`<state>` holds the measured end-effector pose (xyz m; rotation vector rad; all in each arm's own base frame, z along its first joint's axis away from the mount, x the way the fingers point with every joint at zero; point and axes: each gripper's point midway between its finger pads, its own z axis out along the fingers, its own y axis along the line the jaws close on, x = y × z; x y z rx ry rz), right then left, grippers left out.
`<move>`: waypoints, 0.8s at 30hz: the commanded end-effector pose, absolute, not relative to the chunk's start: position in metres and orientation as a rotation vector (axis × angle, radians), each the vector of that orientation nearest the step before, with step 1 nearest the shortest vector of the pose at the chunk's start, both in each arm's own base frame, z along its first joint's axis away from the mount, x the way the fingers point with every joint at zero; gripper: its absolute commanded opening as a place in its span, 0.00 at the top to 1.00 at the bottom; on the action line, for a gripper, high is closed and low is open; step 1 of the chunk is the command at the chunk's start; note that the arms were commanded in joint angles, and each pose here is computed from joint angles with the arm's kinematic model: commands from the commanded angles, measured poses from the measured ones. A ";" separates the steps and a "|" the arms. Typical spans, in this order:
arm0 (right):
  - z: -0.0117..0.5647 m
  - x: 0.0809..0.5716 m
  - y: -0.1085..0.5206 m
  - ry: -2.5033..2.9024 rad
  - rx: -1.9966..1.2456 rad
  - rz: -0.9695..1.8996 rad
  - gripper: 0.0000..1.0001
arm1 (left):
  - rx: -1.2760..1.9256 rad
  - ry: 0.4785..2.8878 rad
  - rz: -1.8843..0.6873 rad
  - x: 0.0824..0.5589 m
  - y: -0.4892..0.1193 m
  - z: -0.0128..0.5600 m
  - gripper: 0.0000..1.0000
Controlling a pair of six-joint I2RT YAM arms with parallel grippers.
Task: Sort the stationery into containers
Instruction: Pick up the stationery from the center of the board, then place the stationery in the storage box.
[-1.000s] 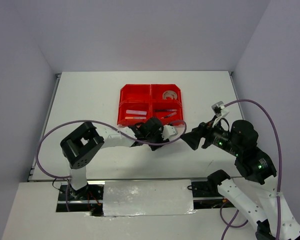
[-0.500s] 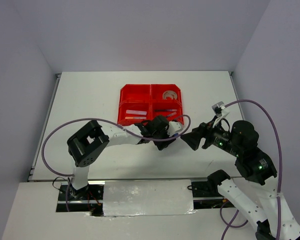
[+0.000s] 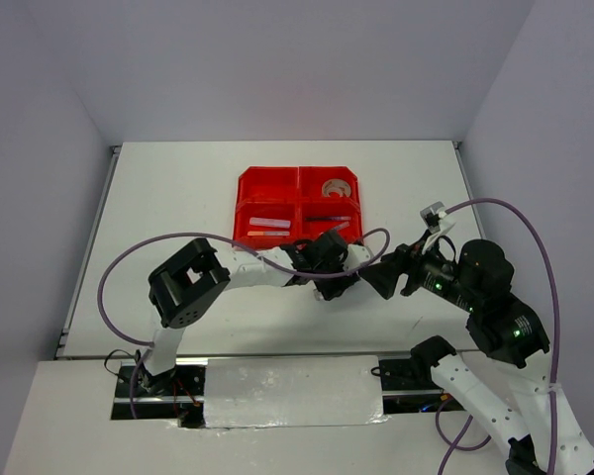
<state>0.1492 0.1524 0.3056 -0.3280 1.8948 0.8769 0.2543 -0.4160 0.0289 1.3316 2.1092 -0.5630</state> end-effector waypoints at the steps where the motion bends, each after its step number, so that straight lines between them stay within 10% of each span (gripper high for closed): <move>1: 0.325 0.145 0.152 1.827 -0.356 0.880 0.19 | 1.353 2.151 -0.537 0.248 -0.412 0.014 0.40; 5: 0.334 0.145 0.147 1.805 -0.338 0.856 0.19 | 1.364 2.145 -0.501 0.243 -0.408 0.009 0.56; 9: 0.348 0.142 0.139 1.756 -0.312 0.832 0.19 | 1.334 2.100 -0.505 0.243 -0.408 0.024 1.00; 24: 0.394 0.131 0.113 1.620 -0.213 0.762 0.18 | 1.288 1.712 -0.258 0.344 -0.356 0.200 1.00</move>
